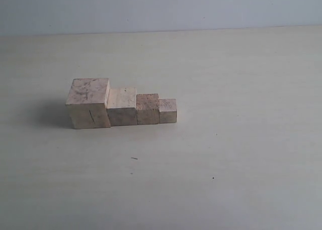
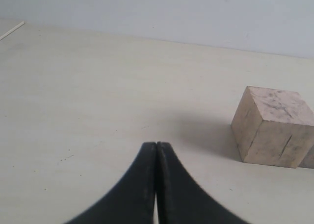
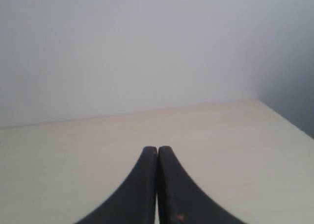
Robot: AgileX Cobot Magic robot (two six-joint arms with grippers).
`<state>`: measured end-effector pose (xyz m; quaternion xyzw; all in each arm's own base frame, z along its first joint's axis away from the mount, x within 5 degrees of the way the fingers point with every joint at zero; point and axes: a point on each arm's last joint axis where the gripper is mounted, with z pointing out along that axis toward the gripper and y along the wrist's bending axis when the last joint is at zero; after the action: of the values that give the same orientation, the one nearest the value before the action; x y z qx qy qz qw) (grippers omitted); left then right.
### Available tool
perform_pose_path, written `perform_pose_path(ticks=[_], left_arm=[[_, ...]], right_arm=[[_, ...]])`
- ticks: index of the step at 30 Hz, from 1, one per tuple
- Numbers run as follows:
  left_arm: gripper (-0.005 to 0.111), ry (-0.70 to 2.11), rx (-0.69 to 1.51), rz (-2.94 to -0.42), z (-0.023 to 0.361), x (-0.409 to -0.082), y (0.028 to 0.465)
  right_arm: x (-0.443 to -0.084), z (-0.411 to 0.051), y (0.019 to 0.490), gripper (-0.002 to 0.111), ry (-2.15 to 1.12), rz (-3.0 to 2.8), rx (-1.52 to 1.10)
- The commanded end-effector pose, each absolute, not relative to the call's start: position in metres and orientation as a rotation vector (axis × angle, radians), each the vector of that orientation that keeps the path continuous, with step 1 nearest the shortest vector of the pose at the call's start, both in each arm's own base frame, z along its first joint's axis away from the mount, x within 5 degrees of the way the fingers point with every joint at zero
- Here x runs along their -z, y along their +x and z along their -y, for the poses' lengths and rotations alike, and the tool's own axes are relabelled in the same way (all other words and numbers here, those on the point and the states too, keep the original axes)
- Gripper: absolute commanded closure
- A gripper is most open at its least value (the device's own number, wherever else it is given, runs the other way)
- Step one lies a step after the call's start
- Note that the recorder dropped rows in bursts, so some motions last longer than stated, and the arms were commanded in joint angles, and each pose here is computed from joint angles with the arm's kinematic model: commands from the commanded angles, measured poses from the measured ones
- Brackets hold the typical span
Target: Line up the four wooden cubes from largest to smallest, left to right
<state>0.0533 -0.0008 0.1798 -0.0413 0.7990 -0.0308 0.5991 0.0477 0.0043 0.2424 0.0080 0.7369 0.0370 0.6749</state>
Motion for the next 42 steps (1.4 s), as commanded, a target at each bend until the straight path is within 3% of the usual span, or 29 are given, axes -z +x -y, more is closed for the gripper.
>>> perform_pose_path(ticks=[1,11,42], left_arm=[[0.107,-0.087,0.074,-1.839,0.001,-0.181,0.053],[0.107,-0.087,0.074,-1.839,0.001,-0.181,0.053],[0.107,-0.087,0.074,-1.839,0.001,-0.181,0.053]], right_arm=[[-0.219,-0.001,0.05,0.108,0.097,-1.692,-0.087],[-0.187,0.0,0.055,0.108,0.096,-1.771,-0.076],[-0.182,0.0,0.054,0.108,0.054,-1.824,-0.038]])
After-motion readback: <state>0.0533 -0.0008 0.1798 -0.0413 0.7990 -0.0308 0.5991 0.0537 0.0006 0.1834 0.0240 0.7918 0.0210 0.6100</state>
